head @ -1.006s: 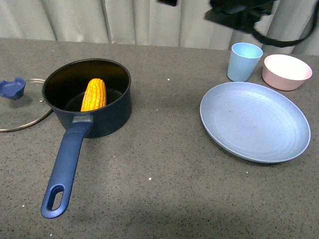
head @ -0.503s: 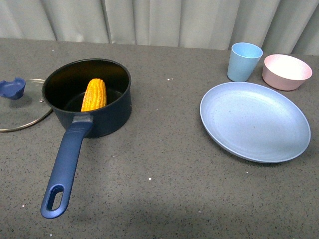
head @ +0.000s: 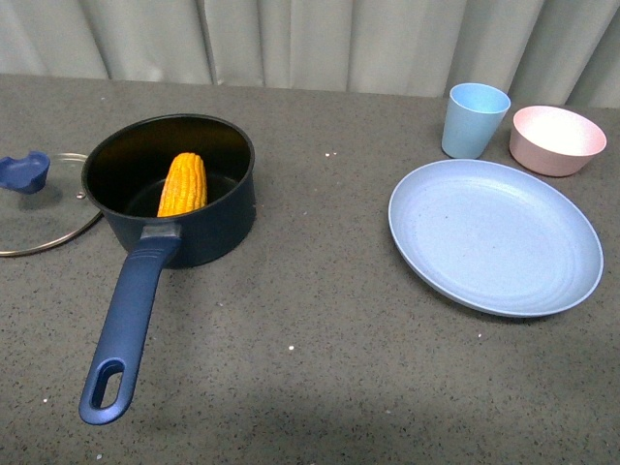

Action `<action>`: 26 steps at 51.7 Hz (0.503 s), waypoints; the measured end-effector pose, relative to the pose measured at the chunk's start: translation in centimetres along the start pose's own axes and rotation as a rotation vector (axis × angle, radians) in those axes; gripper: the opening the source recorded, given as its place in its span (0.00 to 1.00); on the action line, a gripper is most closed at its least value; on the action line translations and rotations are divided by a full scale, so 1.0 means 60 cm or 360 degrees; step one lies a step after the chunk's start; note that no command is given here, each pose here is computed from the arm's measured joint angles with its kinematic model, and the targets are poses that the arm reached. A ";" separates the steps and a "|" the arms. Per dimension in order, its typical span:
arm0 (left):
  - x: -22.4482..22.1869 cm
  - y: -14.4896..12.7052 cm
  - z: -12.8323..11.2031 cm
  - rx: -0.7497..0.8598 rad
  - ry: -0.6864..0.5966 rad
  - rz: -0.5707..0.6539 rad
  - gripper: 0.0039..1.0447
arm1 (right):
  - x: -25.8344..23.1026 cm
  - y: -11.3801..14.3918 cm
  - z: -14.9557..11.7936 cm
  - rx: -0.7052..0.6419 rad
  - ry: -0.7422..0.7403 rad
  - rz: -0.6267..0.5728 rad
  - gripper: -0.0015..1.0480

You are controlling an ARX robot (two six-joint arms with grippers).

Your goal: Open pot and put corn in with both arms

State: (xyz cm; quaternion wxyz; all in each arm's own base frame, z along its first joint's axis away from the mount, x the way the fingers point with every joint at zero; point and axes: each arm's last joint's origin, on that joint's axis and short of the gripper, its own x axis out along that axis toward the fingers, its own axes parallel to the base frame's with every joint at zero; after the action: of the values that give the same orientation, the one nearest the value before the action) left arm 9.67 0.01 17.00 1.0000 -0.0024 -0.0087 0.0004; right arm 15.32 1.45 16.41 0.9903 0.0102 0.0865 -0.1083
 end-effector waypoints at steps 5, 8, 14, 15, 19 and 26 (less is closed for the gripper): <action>0.000 0.000 0.000 0.0000 0.0001 0.0000 0.94 | -0.008 -0.005 -0.012 0.0003 -0.0166 0.0270 0.70; 0.000 0.000 0.000 0.0000 0.0001 -0.0001 0.94 | -0.015 -0.009 -0.006 -0.0008 -0.0241 0.0361 0.58; 0.000 0.000 0.000 0.0000 0.0001 0.0001 0.94 | -0.022 -0.029 -0.003 -0.0020 -0.0265 0.0343 0.34; 0.000 0.000 0.000 0.0000 0.0001 0.0001 0.94 | -0.024 -0.029 -0.003 -0.0021 -0.0265 0.0340 0.31; 0.000 0.000 0.000 0.0000 0.0001 -0.0001 0.94 | -0.028 -0.030 -0.003 -0.0024 -0.0264 0.0349 0.19; 0.000 0.000 0.000 0.0000 0.0001 0.0000 0.94 | -0.036 -0.032 -0.001 -0.0030 -0.0280 0.0347 0.01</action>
State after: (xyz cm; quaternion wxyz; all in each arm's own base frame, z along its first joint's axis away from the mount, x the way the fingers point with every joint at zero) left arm 9.67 0.01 16.99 1.0000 -0.0024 -0.0085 0.0004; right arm 12.79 0.03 16.70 1.0000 0.0007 -0.0012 0.0002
